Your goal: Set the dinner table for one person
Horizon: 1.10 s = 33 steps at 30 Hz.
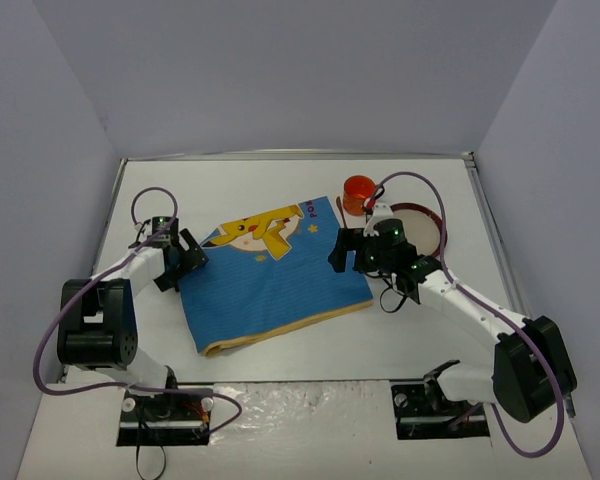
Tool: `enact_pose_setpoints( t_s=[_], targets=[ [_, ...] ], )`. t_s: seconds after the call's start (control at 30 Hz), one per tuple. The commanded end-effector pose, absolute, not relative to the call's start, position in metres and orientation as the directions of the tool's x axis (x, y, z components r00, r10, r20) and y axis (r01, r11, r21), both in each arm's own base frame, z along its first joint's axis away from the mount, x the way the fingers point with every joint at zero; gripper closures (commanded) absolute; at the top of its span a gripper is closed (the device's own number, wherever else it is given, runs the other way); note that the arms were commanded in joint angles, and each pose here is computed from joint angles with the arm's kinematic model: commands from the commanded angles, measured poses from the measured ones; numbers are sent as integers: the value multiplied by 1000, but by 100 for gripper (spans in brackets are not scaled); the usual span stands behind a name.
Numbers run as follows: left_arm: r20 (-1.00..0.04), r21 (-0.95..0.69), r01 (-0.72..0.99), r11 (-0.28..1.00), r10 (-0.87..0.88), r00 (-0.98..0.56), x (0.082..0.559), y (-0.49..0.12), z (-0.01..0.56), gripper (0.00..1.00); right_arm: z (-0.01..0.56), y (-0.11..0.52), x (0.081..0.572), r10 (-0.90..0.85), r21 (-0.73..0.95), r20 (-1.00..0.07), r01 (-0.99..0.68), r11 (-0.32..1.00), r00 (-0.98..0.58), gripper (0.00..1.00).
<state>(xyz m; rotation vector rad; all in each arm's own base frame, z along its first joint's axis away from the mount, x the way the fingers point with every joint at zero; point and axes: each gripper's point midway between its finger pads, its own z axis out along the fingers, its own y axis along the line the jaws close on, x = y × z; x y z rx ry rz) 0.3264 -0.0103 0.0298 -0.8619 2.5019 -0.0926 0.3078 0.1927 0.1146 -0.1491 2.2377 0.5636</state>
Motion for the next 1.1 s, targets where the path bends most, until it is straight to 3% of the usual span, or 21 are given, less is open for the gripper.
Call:
enact_pose_setpoints(
  t_s=[0.0, 0.13, 0.17, 0.27, 0.4, 0.53, 0.6, 0.67, 0.73, 0.9, 1.07],
  targets=[
    [-455, -311, -500, 808, -588, -669, 359, -22, 41, 19, 145, 200, 311, 91, 355, -805, -353, 866, -586, 4],
    [-421, -331, -503, 799, -602, -679, 358, -29, 33, 53, 149, 197, 309, 95, 348, -816, -353, 869, -571, 4],
    [-423, -336, -495, 801, -598, -681, 359, -31, 35, 67, 149, 196, 310, 96, 347, -817, -351, 870, -569, 4],
    [-477, -334, -433, 837, -547, -688, 364, -43, 59, 94, 151, 195, 310, 99, 344, -820, -348, 872, -564, 4],
    [-614, -195, -326, 925, -374, -695, 364, -63, 106, 100, 152, 195, 310, 101, 345, -821, -347, 872, -562, 4],
    [-702, 12, -328, 945, -226, -676, 339, -61, 135, 86, 151, 194, 310, 104, 346, -820, -342, 874, -563, 4],
    [-714, 81, -331, 940, -177, -677, 324, -60, 132, 70, 150, 194, 310, 102, 344, -819, -340, 875, -564, 4],
    [-722, 119, -337, 934, -152, -675, 314, -61, 125, 43, 148, 194, 310, 97, 340, -817, -339, 877, -569, 4],
    [-690, 120, -378, 918, -197, -697, 300, -53, 104, 26, 145, 194, 311, 91, 338, -813, -338, 878, -576, 3],
    [-656, 26, -476, 879, -345, -672, 303, -28, 90, 5, 149, 196, 311, 91, 344, -814, -348, 872, -574, 3],
    [-689, -121, -464, 877, -411, -597, 340, -25, 118, 3, 151, 197, 310, 89, 342, -816, -353, 871, -571, 3]
  ],
)
